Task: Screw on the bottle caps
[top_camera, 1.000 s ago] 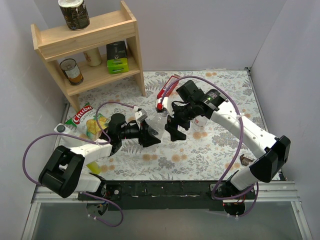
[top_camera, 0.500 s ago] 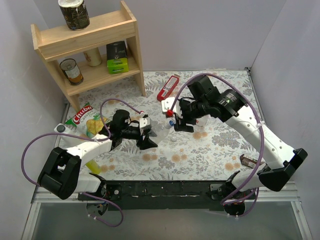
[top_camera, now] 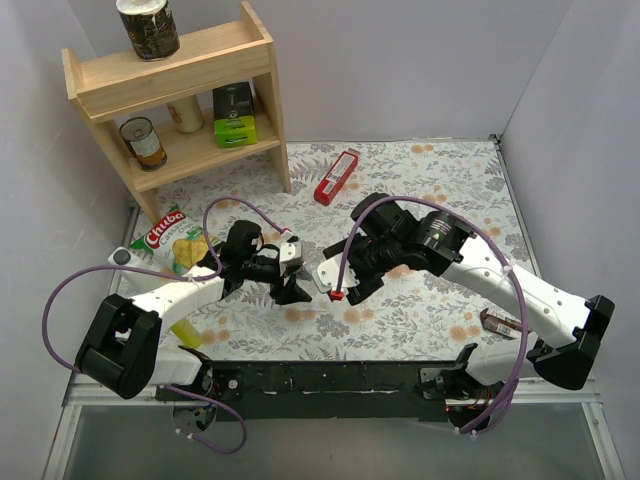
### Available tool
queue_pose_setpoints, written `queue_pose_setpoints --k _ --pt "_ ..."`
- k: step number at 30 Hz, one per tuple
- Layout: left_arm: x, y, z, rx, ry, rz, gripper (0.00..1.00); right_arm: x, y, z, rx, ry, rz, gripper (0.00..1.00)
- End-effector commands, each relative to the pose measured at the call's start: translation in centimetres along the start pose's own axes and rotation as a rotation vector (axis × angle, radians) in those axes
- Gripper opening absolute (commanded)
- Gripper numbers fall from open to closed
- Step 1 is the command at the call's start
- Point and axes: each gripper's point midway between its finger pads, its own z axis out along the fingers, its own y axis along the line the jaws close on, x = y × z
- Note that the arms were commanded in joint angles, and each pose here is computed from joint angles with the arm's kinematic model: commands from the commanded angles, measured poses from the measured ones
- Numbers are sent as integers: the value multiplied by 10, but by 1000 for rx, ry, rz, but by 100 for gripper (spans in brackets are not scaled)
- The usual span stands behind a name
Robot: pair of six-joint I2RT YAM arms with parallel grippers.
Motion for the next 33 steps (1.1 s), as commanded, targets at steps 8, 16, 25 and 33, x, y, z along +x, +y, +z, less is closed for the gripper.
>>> queue_pose_setpoints --k 8,16,25,33 --pt "-24 -5 -2 51 -48 87 0 -1 -26 -15 177 9 -80 65" --pt "-27 -8 -3 61 -58 92 0 4 -23 -8 150 23 -70 52" --pt "-30 -7 -4 48 -61 138 0 6 -18 -1 121 18 -45 44" --pt "-40 1 -7 -5 -77 198 0 7 -6 9 57 7 26 31"
